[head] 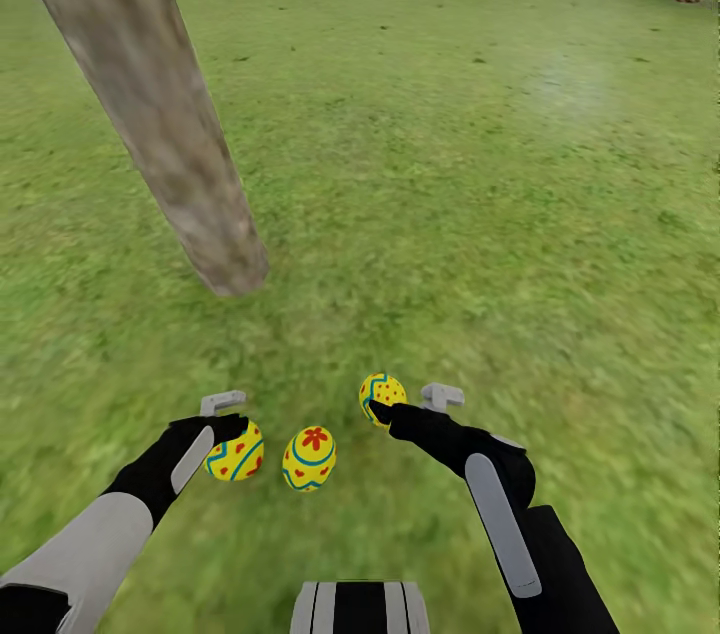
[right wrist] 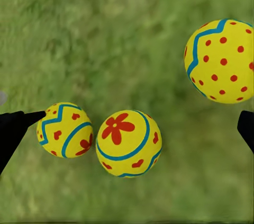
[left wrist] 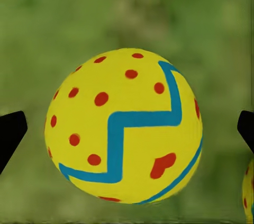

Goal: Take the three Easter eggs out of the wicker basket on the lawn in the garden, then place them on the lawn next to a single tree (choose any tree) so that all three eggs are next to the same tree and none are left in the basket.

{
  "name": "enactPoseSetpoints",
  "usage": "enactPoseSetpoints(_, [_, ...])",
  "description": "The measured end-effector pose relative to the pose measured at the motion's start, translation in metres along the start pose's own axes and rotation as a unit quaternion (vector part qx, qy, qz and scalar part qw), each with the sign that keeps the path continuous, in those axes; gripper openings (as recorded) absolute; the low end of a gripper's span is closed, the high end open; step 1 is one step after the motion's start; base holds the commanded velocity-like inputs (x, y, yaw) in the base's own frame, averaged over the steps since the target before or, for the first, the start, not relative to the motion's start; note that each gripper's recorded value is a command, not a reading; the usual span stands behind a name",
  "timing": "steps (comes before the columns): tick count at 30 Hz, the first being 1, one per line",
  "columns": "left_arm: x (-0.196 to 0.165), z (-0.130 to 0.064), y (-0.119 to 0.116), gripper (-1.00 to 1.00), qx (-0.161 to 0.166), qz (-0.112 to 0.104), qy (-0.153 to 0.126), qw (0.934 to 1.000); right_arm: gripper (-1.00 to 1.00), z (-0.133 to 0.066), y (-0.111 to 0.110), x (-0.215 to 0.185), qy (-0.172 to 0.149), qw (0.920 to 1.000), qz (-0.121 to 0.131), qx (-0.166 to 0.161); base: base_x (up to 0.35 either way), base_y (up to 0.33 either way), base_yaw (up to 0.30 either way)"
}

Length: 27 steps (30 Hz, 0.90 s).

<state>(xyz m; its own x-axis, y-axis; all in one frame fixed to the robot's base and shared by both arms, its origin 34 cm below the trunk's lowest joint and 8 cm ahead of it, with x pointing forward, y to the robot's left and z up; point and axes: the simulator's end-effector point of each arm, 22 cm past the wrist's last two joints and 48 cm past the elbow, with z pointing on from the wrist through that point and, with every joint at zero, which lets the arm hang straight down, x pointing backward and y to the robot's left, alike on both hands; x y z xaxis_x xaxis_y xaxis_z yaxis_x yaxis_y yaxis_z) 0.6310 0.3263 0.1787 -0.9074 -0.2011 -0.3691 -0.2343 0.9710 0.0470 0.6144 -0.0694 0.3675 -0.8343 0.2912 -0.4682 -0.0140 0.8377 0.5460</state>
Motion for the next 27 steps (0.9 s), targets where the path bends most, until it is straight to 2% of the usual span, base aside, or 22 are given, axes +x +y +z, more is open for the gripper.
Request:
enactPoseSetpoints(11, [-0.022, -0.019, -0.002, 1.00, 0.004, -0.003, -0.022, 0.9998, 1.00, -0.014, 0.014, -0.016, -0.019, 0.9998, -0.010, -0.007, -0.251, 0.000, 0.000])
enactPoseSetpoints(27, [-0.052, -0.049, -0.002, 1.00, 0.008, -0.009, -0.051, 0.9986, 1.00, -0.037, 0.034, -0.038, -0.046, 0.9985, -0.025, -0.016, -0.017, 0.000, 0.000])
